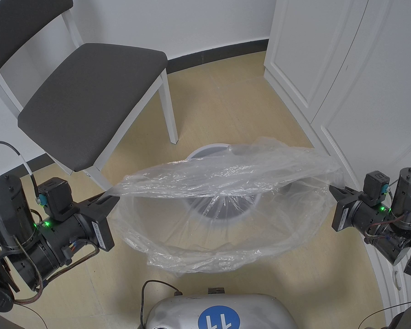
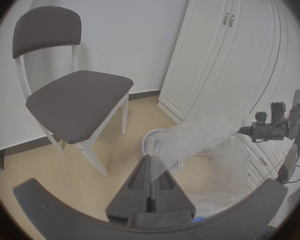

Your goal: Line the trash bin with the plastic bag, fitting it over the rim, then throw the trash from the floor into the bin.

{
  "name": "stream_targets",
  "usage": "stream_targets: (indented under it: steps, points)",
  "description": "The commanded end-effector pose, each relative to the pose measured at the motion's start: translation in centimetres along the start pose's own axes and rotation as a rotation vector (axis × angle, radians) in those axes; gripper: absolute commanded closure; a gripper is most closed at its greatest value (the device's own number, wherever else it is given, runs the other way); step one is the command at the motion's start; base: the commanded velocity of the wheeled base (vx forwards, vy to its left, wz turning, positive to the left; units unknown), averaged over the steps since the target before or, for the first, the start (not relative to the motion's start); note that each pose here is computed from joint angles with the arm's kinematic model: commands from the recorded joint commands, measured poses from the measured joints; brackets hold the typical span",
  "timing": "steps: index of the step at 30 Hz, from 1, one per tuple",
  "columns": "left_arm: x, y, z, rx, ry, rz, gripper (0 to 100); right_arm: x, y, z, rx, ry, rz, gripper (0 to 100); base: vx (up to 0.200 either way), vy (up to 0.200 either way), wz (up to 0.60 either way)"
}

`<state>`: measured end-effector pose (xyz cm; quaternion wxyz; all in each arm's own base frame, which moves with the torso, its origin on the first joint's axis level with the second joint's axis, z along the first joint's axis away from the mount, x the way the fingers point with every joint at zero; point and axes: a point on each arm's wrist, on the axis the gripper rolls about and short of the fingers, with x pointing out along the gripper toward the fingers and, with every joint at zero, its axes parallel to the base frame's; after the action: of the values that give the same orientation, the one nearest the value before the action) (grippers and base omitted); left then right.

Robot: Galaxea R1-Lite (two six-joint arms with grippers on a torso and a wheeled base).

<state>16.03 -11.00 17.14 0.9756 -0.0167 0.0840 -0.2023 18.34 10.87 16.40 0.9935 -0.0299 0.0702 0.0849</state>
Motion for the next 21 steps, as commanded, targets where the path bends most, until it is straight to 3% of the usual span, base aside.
stream_targets:
  steps: [1, 12, 16, 21]
  points:
    - [-0.1, 0.2, 0.1, 0.004, -0.008, 0.01, 100, 0.5, -0.4, 0.4, -0.022, -0.008, -0.022, 100, 0.0, 0.0, 0.0]
    - [-0.4, 0.5, 0.2, 0.023, -0.015, 0.026, 100, 0.9, -0.5, 0.0, -0.044, 0.01, -0.022, 100, 0.0, 0.0, 0.0]
    - [-0.3, 1.7, 0.4, 0.02, -0.023, 0.088, 100, 0.2, -0.7, -0.6, -0.126, 0.028, -0.021, 100, 0.0, 0.0, 0.0]
    - [-0.2, 2.6, 0.5, 0.015, -0.026, 0.13, 100, 0.0, -0.8, -0.9, -0.149, 0.035, -0.02, 100, 0.0, 0.0, 0.0]
